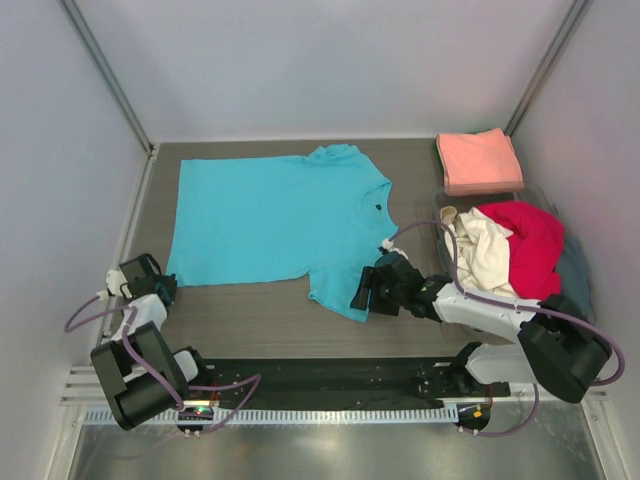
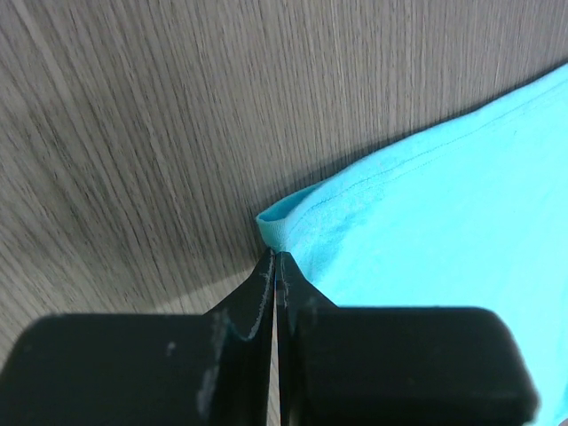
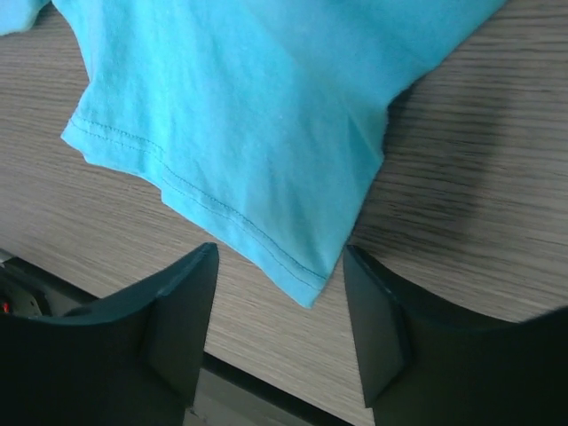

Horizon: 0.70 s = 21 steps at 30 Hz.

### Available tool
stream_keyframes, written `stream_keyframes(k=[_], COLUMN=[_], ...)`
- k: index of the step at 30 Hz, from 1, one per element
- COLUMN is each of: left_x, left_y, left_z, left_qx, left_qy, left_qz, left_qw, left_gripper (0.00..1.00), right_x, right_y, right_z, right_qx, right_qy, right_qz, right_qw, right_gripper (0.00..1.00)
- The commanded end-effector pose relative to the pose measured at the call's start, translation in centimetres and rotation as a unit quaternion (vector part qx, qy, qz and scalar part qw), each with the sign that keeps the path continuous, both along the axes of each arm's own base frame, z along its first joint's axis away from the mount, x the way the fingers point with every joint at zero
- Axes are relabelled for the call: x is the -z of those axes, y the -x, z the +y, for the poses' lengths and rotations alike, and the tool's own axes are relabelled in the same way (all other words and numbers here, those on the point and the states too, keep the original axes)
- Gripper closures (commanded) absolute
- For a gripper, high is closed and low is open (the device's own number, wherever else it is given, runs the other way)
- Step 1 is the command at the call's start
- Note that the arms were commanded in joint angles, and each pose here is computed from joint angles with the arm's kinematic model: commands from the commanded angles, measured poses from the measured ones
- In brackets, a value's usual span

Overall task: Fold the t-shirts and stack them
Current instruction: Fold the tshirt

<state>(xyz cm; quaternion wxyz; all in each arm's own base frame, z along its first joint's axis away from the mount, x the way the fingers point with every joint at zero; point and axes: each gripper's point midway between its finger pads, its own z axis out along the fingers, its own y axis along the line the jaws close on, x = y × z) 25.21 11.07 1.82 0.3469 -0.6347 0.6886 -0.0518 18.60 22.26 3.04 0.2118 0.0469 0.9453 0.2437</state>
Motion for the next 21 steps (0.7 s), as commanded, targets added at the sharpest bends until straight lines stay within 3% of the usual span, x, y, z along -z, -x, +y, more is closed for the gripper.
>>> stream_keyframes(k=[1, 11, 21], left_x=[-0.3, -0.5, -2.5], left_y=[-0.1, -0.3, 0.0], left_z=[-0.1, -0.3, -0.4], left_qx=[0.006, 0.010, 0.008], left_qy=[-0.003, 0.000, -0.012], left_qz=[-0.010, -0.014, -0.027], left_qw=[1.000, 1.000, 1.000], left_gripper=[1.00, 1.00, 1.00], right_x=[1.1, 1.2, -4.2], right_y=[0.4, 0.8, 0.3], right_z=[0.3, 0.4, -1.3], right_qx=[0.016, 0.018, 0.040], right_qy=[-0.001, 0.002, -0.003], right_qz=[0.009, -0.004, -0.064], right_qw=[1.000, 1.000, 0.997], right_gripper=[0.42, 0.96, 0.99])
